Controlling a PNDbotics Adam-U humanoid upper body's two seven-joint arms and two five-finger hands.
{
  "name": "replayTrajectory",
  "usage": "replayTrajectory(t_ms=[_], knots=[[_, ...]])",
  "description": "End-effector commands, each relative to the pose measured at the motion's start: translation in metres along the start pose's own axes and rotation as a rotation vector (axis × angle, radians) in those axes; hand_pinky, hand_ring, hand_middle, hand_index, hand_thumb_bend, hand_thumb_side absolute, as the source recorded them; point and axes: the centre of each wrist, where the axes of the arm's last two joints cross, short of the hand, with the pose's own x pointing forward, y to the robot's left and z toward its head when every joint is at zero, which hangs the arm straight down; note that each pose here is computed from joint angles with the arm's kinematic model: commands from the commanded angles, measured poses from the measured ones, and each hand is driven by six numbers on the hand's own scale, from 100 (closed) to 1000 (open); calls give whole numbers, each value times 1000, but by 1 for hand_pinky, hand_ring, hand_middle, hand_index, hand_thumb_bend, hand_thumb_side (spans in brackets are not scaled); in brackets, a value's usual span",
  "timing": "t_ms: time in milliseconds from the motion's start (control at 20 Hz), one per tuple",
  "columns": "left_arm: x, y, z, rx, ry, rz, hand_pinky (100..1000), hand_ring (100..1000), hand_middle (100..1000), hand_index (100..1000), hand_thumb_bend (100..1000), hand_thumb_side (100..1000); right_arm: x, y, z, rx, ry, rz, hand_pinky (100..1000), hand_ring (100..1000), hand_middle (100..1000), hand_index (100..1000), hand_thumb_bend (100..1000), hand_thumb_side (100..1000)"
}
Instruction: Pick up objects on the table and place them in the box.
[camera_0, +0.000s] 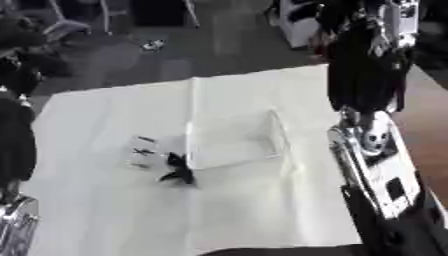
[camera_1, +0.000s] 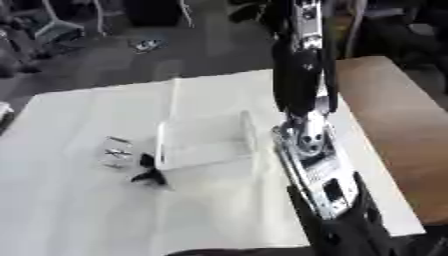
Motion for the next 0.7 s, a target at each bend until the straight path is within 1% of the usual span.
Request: replayTrajectory(t_ms=[50, 500, 600, 650, 700], knots=[[6, 3, -4, -15, -26, -9, 561, 572, 639, 795, 225, 1000, 7, 0, -7, 0, -38, -1, 531, 591, 661, 833, 344, 1000], [6, 4, -4, -18, -24, -11, 561, 572, 640, 795, 226, 1000, 7, 0, -7, 2, -37, 0, 530, 591, 661, 833, 346, 1000], [6, 4, -4, -30, -20, -19, 572, 579, 654, 808, 229, 1000, 7, 0, -7, 2, -37, 0, 530, 591, 661, 833, 348, 1000], [6, 5, -4, -44, -17, -30, 581, 586, 664, 816, 253, 1000, 7, 0, -7, 1, -37, -1, 530, 590, 662, 834, 348, 1000], [6, 5, -4, -64, -19, -42, 593, 592, 672, 825, 296, 1000, 7, 0, -7, 0, -37, -1, 530, 591, 662, 834, 346, 1000]])
